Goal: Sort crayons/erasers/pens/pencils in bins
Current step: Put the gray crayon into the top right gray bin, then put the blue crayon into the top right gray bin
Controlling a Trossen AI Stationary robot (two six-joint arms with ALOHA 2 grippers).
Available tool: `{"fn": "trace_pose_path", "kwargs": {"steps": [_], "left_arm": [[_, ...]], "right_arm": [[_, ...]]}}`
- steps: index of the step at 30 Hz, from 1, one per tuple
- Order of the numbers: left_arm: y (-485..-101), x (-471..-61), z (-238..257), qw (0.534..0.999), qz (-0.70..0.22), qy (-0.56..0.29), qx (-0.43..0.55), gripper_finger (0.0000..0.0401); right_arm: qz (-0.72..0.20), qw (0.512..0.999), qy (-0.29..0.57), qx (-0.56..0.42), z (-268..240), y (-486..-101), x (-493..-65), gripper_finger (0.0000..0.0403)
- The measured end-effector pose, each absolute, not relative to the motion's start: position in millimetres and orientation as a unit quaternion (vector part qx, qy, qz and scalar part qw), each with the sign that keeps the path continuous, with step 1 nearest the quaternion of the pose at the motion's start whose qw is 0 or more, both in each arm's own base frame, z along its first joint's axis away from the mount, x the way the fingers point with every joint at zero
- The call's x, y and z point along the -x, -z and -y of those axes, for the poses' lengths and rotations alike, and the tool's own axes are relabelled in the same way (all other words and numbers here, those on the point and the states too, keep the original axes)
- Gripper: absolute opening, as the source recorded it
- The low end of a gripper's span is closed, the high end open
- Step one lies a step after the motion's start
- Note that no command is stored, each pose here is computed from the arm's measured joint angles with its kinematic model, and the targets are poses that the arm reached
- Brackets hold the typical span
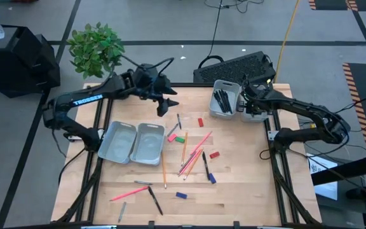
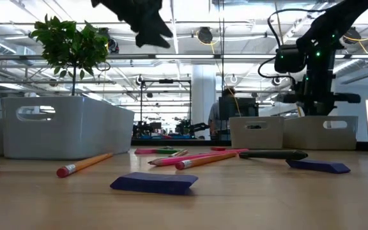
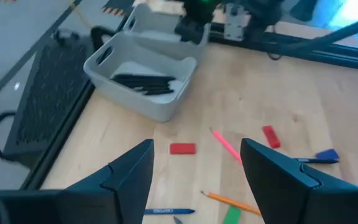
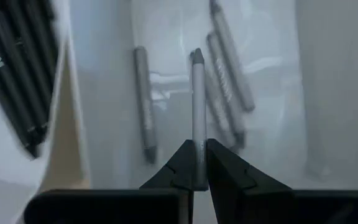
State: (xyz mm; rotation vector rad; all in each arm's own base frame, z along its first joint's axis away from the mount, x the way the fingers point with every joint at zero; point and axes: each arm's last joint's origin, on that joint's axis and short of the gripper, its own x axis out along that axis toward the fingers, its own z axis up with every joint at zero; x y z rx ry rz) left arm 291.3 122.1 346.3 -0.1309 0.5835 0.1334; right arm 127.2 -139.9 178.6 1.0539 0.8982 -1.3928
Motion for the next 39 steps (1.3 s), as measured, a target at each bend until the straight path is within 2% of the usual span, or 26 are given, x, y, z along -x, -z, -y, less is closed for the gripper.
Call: {"fn": "trace_pose_path", "kwargs": {"steps": [9, 13, 17, 21, 27, 30, 33, 39], "left_arm": [[-324, -305, -133, 0.934, -0.314, -0.097, 0.14, 0.0244], [-320, -307, -126, 0.92, -0.336, -0.144, 0.143, 0.0244], [-322, -301, -115, 0.903, -0.347, -0.163, 0.193, 0.0243], [-336, -296, -97, 0.912, -0.33, -0.136, 0.2, 0.0243], [-351, -282, -88, 0.917, -0.315, -0.15, 0.191, 0.0244], [-355, -269, -84, 0.913, -0.334, -0.152, 0.18, 0.0244], [-354, -260, -80, 0.914, -0.345, -0.142, 0.158, 0.0243], [-313, -259, -77, 0.899, -0.356, -0.165, 0.196, 0.0243]], "right_arm": [[-0.403, 0.594, 0.564, -0.408, 146, -177, -128, 0.0087], [-0.387, 0.636, 0.548, -0.382, 146, -184, -133, 0.0107], [-0.398, 0.686, 0.507, -0.338, 135, -210, -146, 0.0112], [-0.413, 0.733, 0.47, -0.268, 119, -251, -171, 0.0106], [-0.353, 0.812, 0.411, -0.217, 90, -304, -208, 0.0106], [-0.343, 0.829, 0.385, -0.217, 81, -309, -228, 0.0106], [-0.324, 0.854, 0.339, -0.223, 75, -314, -265, 0.0106], [-0.362, 0.854, 0.316, -0.199, 54, -300, -334, 0.0105]]}}
